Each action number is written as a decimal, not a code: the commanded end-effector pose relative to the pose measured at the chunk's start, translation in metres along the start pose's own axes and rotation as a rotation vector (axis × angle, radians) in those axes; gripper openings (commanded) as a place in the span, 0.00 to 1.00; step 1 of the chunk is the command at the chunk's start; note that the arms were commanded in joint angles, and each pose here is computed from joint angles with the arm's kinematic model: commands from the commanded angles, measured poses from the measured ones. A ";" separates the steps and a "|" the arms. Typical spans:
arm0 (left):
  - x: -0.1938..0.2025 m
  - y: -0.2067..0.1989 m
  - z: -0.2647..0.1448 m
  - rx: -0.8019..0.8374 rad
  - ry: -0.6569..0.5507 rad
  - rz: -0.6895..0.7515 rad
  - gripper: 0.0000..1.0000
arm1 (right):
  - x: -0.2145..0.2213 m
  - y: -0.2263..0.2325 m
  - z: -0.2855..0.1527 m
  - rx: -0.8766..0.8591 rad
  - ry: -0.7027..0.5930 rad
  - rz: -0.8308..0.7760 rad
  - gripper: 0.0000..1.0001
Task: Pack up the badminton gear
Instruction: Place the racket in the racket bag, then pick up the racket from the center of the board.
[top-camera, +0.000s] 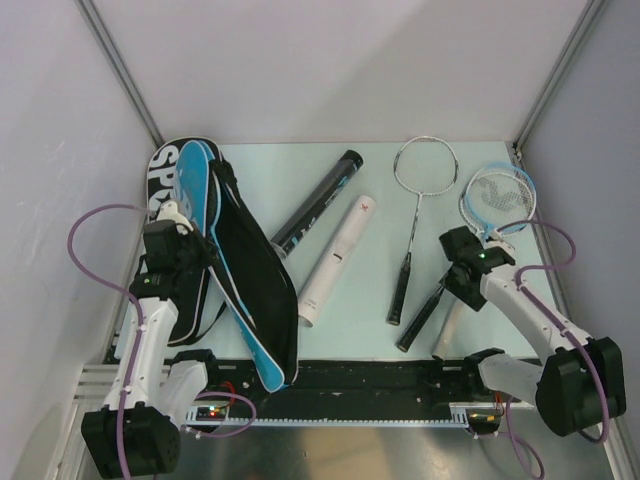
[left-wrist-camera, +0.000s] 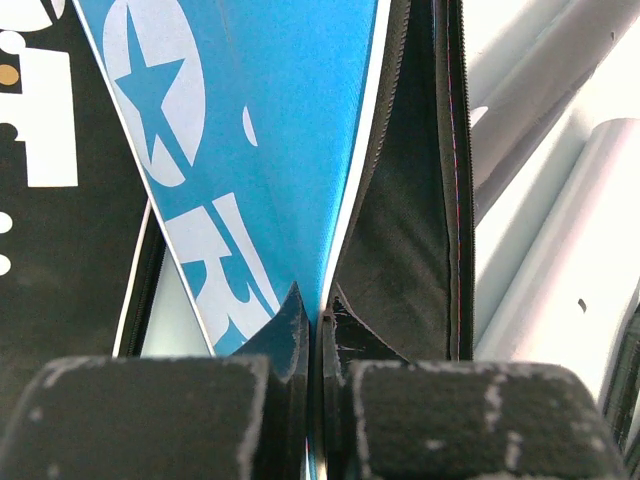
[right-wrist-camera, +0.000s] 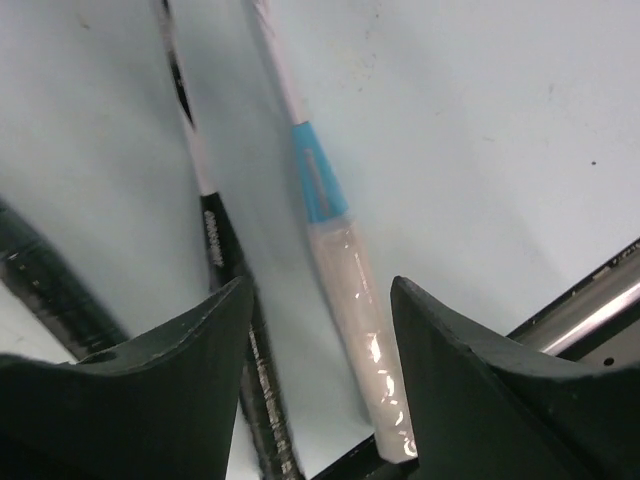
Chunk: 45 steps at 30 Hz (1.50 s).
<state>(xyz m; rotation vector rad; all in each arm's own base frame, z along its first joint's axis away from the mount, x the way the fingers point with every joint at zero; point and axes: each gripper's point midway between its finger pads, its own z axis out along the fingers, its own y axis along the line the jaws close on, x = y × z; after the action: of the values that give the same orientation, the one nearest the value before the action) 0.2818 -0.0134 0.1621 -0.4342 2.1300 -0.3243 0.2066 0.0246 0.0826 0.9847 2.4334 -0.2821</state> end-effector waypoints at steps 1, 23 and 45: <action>-0.025 -0.014 -0.006 0.065 -0.094 0.026 0.00 | -0.004 0.010 0.016 -0.132 0.041 -0.054 0.63; -0.028 -0.012 -0.007 0.048 -0.111 0.023 0.00 | 0.012 0.000 0.068 -0.129 0.194 -0.055 0.56; -0.030 -0.013 -0.010 0.051 -0.124 0.020 0.00 | -0.017 -0.005 0.049 -0.130 0.012 -0.012 0.02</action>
<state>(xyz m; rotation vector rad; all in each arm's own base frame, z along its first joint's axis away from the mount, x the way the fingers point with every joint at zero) 0.2809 -0.0151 0.1657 -0.4267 2.1185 -0.3350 0.2172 -0.0006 0.0216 0.9353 2.6033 -0.0896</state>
